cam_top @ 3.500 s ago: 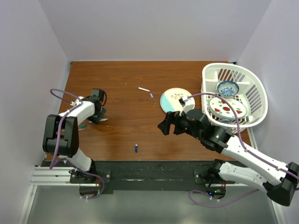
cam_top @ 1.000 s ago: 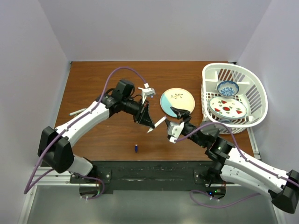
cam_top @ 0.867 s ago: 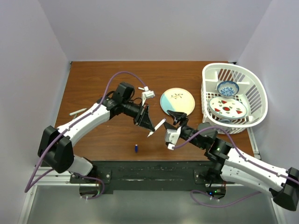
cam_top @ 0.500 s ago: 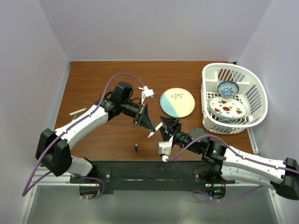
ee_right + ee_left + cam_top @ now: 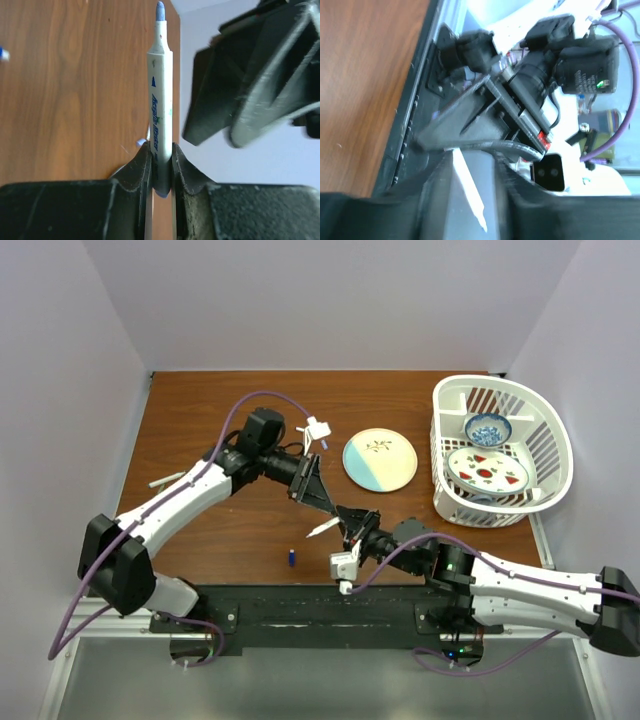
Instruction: Insert the pens into the pen caps
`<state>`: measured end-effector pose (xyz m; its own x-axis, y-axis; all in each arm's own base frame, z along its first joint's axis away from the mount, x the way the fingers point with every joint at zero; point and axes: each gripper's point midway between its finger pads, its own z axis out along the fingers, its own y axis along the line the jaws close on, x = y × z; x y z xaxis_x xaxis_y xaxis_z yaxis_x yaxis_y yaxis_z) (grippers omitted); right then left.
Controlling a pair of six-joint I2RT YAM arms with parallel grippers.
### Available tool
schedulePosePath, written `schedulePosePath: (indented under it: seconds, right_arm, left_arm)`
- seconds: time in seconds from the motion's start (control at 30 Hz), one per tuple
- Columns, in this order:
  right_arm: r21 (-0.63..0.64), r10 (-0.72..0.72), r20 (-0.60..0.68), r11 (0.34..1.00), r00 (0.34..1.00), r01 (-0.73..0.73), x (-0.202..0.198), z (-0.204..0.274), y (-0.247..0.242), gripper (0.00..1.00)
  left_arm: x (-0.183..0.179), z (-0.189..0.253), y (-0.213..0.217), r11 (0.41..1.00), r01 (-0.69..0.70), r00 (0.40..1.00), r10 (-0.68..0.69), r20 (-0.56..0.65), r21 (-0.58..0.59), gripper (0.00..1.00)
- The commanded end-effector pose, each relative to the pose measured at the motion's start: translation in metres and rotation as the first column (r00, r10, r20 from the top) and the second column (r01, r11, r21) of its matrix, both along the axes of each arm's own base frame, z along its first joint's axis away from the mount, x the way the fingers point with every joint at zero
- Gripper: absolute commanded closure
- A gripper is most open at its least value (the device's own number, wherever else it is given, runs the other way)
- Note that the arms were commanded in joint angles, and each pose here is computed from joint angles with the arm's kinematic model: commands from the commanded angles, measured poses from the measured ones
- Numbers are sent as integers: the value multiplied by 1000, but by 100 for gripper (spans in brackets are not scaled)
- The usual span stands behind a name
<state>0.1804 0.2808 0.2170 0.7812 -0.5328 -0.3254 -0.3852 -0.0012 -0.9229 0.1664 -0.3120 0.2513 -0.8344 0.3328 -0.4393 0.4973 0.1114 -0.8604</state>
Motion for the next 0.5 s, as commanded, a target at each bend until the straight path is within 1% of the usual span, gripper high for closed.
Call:
schedulePosePath:
  seconds: [0.0,0.03,0.07,0.1,0.13,0.17,0.2,0.23,0.27,0.3,0.33,0.37,0.4,0.43,0.47]
  right_arm:
    - [239,111,-183,969,977,-65,-23,12,18,100]
    - [280,133,-209,957,969,-71,-28,15,18,100]
    - [357,151,-217,932,965,-66,-30,26,18,100]
    - [422,205,-308,904,929,-59,-40,18,20,100]
    - [496,236,-328,867,915,-46,-44,29,18,100]
    - [566,264,-346,824,900,-24,-45,41,16,100]
    - [631,278,-447,771,850,79,-43,45,12,100]
    - [667,286,-495,731,821,147,-40,51,9,100]
    - [663,252,-567,705,785,252,-31,48,4,100]
    - [676,280,-660,627,697,387,-26,63,2,100]
    - [641,194,-724,544,662,542,-6,61,-12,100]
    - [527,108,-807,576,580,625,-3,33,-13,100]
    - [508,119,-835,540,537,671,-1,45,-13,100]
    - [477,80,-852,527,518,703,2,41,-17,100]
    - [442,55,-870,524,489,728,3,33,-20,100]
  left_arm:
    - [39,47,-5,993,-100,983,109,150,-66,45]
    - [52,58,-3,987,-147,972,157,176,-68,43]
    - [80,56,7,968,-247,948,251,195,-48,41]
    - [97,58,14,952,-304,929,305,210,-41,40]
    - [116,65,21,932,-360,901,361,241,-50,39]
    - [156,56,43,868,-497,833,482,272,-16,39]
    - [177,50,57,822,-569,789,543,287,10,39]
    - [195,47,71,777,-629,751,596,285,30,39]
    - [222,31,94,716,-694,705,657,267,71,39]
    - [237,21,108,667,-739,666,700,257,99,39]
    - [250,14,117,632,-768,638,737,222,107,38]
    - [264,-3,132,595,-793,609,768,200,132,38]
    - [273,-12,138,567,-810,586,783,206,148,38]
    - [281,-20,142,544,-823,568,788,237,165,37]
    - [291,-37,146,499,-841,540,798,268,207,37]
